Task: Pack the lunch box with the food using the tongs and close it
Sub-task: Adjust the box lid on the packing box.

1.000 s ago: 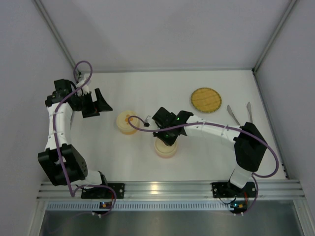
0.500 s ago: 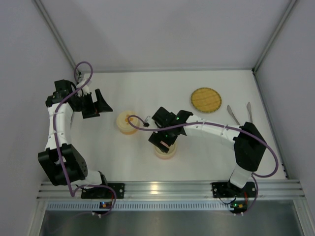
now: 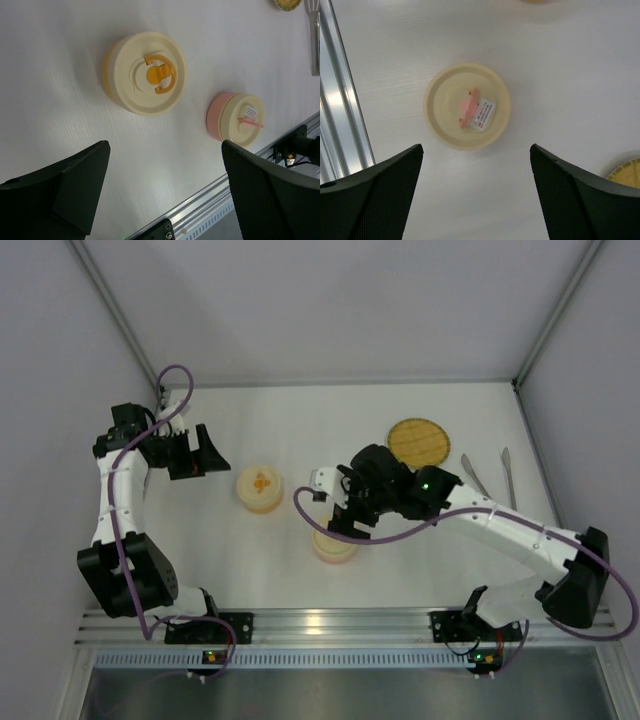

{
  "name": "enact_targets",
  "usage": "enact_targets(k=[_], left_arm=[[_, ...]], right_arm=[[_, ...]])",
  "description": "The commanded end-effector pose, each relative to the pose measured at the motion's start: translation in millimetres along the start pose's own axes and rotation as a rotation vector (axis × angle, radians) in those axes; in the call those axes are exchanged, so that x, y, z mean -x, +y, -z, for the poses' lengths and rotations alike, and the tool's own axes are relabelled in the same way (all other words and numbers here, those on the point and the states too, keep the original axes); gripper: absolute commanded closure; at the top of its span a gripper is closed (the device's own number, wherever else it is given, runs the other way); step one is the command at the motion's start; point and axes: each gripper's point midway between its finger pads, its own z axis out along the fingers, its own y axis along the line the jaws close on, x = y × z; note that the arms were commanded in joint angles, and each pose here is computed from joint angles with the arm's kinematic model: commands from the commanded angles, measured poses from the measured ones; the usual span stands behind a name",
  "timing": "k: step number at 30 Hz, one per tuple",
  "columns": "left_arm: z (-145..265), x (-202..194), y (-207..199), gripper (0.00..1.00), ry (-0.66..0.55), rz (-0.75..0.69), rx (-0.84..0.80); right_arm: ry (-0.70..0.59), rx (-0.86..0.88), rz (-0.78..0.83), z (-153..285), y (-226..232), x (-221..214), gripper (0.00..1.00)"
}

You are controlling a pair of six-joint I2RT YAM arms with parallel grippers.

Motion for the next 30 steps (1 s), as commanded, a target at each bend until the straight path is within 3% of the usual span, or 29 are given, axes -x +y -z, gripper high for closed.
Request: enact_targets(k=[1, 5, 8, 11, 15, 18, 21, 22, 24, 25, 30], left_arm=[[2.8, -3.2, -15.1, 0.02, 0.008, -0.066, -0.093], [4.4, -5.3, -17.5, 0.02, 0.019, -0.063, -0.102], [5.7, -0.3, -13.1, 0.02, -0.016, -0.095, -0.065], [5.5, -0.8, -11.9, 0.02, -0.013, -0.103, -0.058], [9.7, -5.5, -31.5, 0.02, -0.024, -0.179, -0.152], [0.2, -15.1, -65.5, 0.03, 0.006, -0.378, -0.157], [-7.8, -15.2, -81.7, 0.04, -0.037, -0.531, -0.113], [-21.4, -27.6, -104.9, 0.05, 0.012, -0.572, -0.136], [-42.3, -35.0, -104.7, 0.15, 0.144, -0.582, -0.012], [-53.3, -50.9, -124.1, 0.21, 0.215, -0.588, -0.017], [-83.2, -71.2, -144.6, 0.11, 0.325, -0.494, 0.121]], right_arm=[[-0.168, 0.017, 0.266, 20.5, -16.2, 13.6, 0.1], [-0.074, 0.134, 0.239, 16.6, -24.6, -0.1, 0.1], [-0.101, 0.189, 0.213, 22.6, -23.9, -1.4, 0.11], [-0.14, 0.177, 0.334, 21.9, -20.7, -6.3, 0.14], [-0.123, 0.196, 0.337, 18.0, -25.4, -2.8, 0.18], [-0.15, 0.258, 0.11, 17.0, -36.9, -13.2, 0.18], [-0.181, 0.222, -0.1, 19.0, -55.6, -25.6, 0.16], [-0.184, 0.165, -0.173, 25.9, -72.9, -35.4, 0.15], [-0.186, 0.132, -0.315, 33.6, -83.3, -48.5, 0.15], [-0.195, 0.083, -0.378, 45.2, -97.5, -61.0, 0.15], [-0.191, -0.025, -0.532, 70.1, -113.3, -101.0, 0.13]])
